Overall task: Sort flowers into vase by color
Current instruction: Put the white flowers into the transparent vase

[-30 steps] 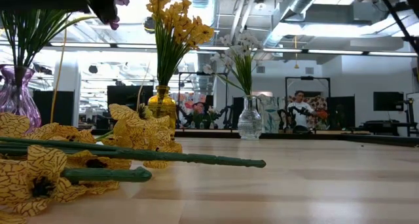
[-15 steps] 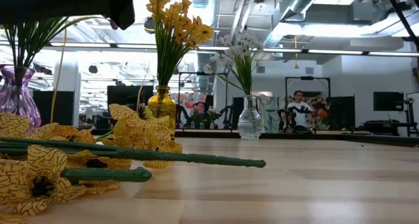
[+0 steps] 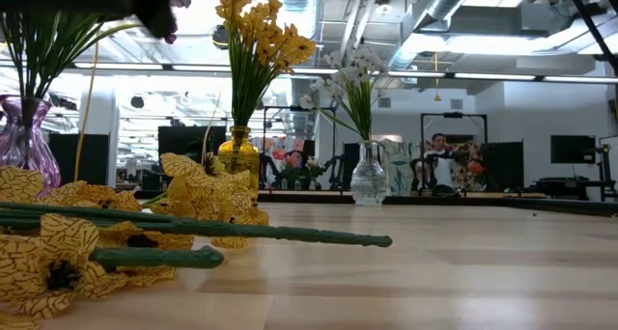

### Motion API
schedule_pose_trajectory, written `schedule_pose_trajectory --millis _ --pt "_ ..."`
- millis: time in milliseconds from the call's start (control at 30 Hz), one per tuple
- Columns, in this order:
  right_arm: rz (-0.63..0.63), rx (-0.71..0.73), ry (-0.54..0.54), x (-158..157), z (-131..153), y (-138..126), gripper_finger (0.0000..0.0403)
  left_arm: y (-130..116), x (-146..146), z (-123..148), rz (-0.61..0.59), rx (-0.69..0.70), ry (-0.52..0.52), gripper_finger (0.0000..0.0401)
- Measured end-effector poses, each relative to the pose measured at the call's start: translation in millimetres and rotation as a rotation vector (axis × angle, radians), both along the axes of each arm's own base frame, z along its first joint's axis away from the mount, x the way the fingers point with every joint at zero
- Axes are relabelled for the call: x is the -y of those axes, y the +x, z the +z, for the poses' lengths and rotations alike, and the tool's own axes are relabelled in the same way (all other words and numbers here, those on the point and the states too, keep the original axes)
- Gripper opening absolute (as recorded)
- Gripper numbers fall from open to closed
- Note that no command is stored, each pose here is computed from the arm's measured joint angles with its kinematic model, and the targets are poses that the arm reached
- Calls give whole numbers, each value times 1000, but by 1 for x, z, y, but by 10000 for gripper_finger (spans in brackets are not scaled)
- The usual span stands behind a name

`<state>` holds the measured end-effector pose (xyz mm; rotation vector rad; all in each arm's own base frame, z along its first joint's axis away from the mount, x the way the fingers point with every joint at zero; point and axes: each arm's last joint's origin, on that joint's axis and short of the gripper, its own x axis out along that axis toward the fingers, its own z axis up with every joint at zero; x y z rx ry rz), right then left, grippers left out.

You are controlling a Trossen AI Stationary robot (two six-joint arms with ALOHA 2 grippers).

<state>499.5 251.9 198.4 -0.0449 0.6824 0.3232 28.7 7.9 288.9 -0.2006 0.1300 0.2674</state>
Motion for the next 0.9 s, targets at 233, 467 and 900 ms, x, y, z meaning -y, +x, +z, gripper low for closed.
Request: schedule_pose_trajectory --millis 233,467,900 --pt "5 3 -61 1 -21 6 207 0 0 0 1 -1 0 169" --pt "6 28 -50 1 -26 10 207 0 0 0 2 -2 -1 169" --pt "-2 -69 -111 0 -65 9 207 0 0 -1 2 -7 -4 169"
